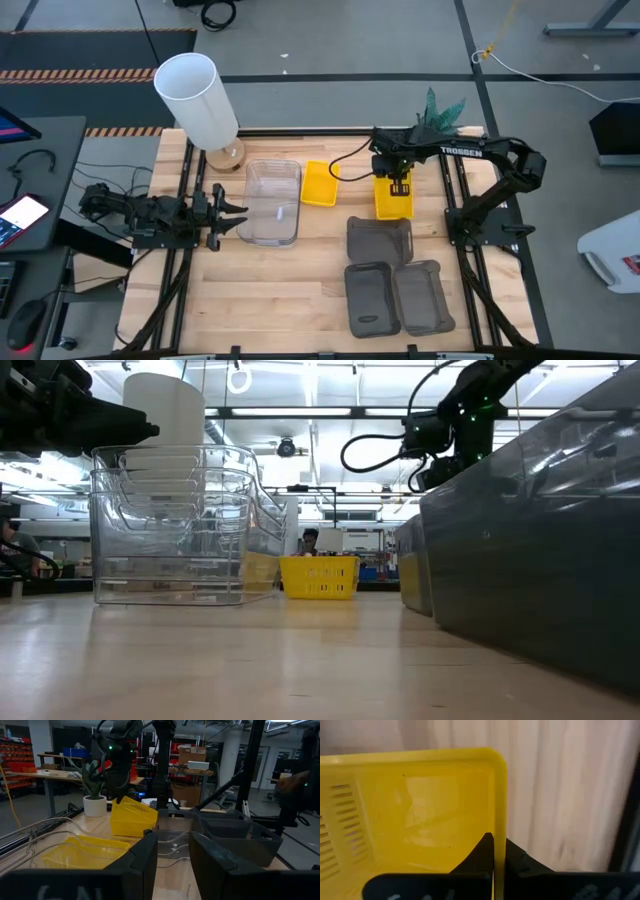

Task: Stack baskets by color
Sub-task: Stack the middle yellow bin on the right yellow bin, then stack the left yellow bin on the right yellow bin

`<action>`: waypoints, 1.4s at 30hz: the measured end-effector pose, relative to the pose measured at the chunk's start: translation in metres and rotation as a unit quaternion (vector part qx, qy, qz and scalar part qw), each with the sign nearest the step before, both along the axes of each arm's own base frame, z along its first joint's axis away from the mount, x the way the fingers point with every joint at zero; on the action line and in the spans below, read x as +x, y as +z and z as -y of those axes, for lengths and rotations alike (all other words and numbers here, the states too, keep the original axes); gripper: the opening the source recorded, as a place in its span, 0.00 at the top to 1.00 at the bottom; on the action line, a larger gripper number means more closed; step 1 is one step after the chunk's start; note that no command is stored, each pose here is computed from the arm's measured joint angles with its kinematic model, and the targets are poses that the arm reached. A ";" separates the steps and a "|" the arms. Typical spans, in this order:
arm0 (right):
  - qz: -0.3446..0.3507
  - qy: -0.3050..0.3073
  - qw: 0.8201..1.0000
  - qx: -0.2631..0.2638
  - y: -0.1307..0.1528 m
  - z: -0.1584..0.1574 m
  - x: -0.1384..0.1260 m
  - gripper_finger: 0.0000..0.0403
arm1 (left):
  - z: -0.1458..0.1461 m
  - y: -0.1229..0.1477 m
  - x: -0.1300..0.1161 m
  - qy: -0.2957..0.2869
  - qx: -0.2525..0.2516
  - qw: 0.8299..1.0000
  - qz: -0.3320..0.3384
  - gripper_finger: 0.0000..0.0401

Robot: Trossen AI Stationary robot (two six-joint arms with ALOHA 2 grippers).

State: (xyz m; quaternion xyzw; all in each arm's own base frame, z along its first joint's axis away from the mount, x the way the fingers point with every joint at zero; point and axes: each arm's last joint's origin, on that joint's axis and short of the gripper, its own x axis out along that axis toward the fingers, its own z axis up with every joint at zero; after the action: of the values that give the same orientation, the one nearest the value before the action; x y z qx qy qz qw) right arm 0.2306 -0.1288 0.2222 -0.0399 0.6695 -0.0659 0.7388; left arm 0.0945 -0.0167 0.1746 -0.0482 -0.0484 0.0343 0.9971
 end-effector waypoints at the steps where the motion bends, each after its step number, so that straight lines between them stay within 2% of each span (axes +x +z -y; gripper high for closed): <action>1: -0.001 0.001 1.000 0.003 -0.002 -0.001 -0.001 0.96 | 0.000 0.000 0.000 0.000 0.000 1.000 0.000 0.71; 7: -0.005 -0.001 1.000 0.001 -0.010 -0.002 -0.003 0.90 | 0.000 0.000 0.000 0.000 0.000 1.000 0.000 0.71; 18: 0.037 -0.014 0.999 -0.022 -0.008 0.000 0.006 0.75 | 0.000 0.000 0.000 0.000 0.000 1.000 0.000 0.71; 23: 0.095 -0.081 0.990 -0.070 0.000 0.002 0.020 0.73 | 0.000 0.000 0.000 0.000 0.000 1.000 0.000 0.71; 29: 0.163 -0.168 0.970 -0.069 0.008 0.006 0.031 0.73 | 0.000 0.000 0.000 0.000 0.000 1.000 0.000 0.71; 32: 0.178 -0.208 0.961 -0.039 0.008 0.009 0.040 0.73 | 0.000 0.000 0.000 0.000 0.000 1.000 0.000 0.71; 35: 0.187 -0.218 0.958 -0.008 0.006 0.011 0.055 0.73 | 0.000 0.000 0.000 0.000 0.000 1.000 0.000 0.71; 42: 0.197 -0.214 0.957 -0.003 0.004 0.023 0.102 0.73 | 0.000 0.000 0.000 0.000 0.000 1.000 0.000 0.71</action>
State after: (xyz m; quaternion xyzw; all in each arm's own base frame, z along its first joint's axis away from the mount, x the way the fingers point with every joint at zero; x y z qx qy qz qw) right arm 0.3328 -0.1520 0.2261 0.1158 0.5030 -0.2317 0.8246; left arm 0.0945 -0.0167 0.1746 -0.0483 -0.0486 0.0342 0.9971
